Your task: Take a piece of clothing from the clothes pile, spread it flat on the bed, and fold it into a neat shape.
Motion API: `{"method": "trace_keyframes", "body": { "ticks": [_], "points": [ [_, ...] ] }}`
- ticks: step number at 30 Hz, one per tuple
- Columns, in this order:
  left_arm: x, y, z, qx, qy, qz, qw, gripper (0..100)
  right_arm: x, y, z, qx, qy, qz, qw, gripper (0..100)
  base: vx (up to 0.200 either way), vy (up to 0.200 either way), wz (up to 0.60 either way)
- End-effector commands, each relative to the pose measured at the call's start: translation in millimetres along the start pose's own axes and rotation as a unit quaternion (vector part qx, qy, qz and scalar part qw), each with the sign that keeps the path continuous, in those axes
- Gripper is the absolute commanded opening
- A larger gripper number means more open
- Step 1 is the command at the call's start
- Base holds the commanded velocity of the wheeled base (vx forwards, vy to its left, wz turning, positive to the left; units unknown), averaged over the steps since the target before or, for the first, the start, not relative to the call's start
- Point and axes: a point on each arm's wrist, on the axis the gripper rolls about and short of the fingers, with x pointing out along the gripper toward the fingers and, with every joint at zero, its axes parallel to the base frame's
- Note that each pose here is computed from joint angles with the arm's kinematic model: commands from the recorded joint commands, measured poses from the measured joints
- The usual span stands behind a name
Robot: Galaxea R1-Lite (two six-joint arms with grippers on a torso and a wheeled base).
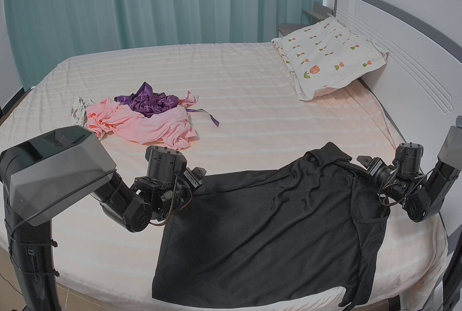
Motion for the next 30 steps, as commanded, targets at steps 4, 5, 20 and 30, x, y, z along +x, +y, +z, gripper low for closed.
{"method": "trace_keyframes", "body": {
  "ticks": [4, 5, 20, 30],
  "points": [
    [31.4, 0.9, -8.7, 0.004, 0.013, 0.016, 0.9998, 100, 0.5, -1.2, -1.1, 0.000, 0.002, -0.002, 1.0000, 100, 0.000, 0.000, 0.00],
    [35.0, -0.7, -8.5, 0.003, 0.012, 0.014, 0.9998, 100, 0.7, -1.5, -1.5, 0.000, 0.002, -0.002, 1.0000, 100, 0.000, 0.000, 0.00],
    [89.8, -2.6, 63.2, -0.045, -0.097, -0.018, 0.9941, 100, 1.3, -2.1, -3.0, -0.001, 0.004, -0.003, 1.0000, 100, 0.000, 0.000, 0.00],
    [82.5, 8.7, 88.7, -0.063, -0.129, -0.002, 0.9896, 100, 0.7, -4.6, -5.9, -0.001, 0.010, -0.008, 0.9999, 100, 0.000, 0.000, 0.00]
  ]
}}
